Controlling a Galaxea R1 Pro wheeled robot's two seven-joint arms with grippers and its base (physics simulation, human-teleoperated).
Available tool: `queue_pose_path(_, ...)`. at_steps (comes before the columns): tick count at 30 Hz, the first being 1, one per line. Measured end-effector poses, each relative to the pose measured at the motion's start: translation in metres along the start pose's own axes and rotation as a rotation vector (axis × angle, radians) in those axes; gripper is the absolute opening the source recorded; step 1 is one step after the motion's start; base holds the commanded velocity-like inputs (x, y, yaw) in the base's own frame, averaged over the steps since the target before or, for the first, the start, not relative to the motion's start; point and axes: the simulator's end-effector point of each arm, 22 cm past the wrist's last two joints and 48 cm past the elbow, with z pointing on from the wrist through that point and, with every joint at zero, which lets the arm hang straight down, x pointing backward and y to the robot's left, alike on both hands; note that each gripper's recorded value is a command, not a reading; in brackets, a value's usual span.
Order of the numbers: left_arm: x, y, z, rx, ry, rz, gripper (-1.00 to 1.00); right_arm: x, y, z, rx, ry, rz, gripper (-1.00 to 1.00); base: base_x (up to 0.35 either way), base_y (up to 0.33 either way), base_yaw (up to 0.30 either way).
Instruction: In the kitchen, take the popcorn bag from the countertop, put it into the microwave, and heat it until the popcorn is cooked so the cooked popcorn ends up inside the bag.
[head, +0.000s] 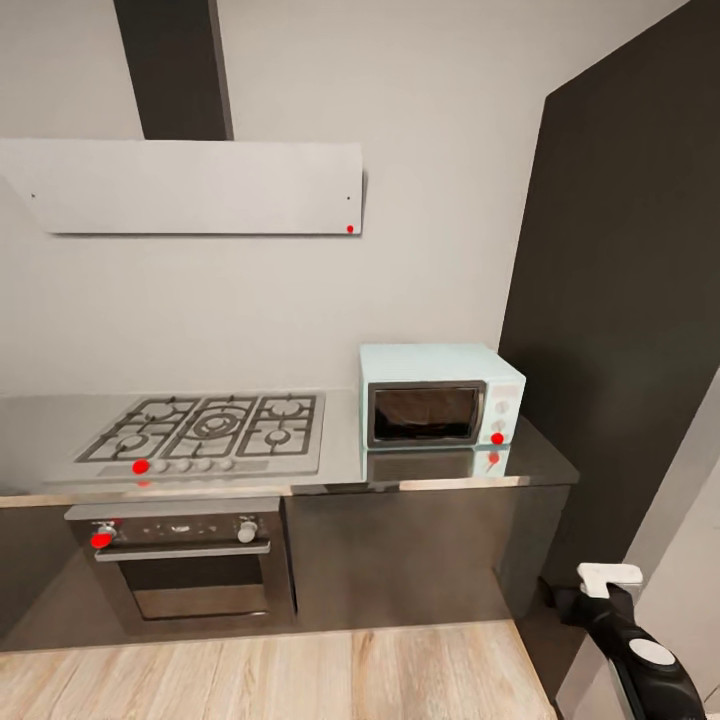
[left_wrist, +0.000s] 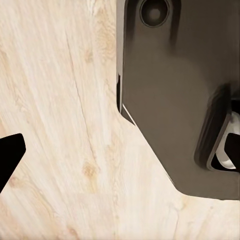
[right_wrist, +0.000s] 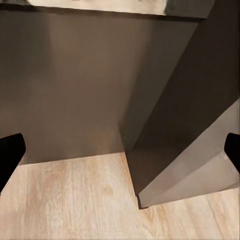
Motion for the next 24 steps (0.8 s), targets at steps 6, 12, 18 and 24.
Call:
queue_pose_path(6,0.000,-0.001,0.000,0.001,-0.001,0.000,1.00,-0.064,-0.002,0.009,0.008,-0.083,0.026,1.00,0.263,0.000,0.000)
queue_pose_path(12,0.000,-0.001,0.000,0.001,0.001,0.001,1.00,-0.107,-0.005,0.014,0.012,-0.135,0.045,1.00,0.335,0.000,0.000)
queue_pose_path(18,0.001,-0.001,0.000,0.001,0.001,0.001,1.00,-0.117,-0.005,0.015,0.013,-0.151,0.049,1.00,0.306,0.000,0.000)
queue_pose_path(24,-0.003,-0.006,0.000,0.008,-0.010,0.001,1.00,-0.107,-0.004,0.019,0.001,-0.122,0.050,1.00,0.225,0.000,0.000)
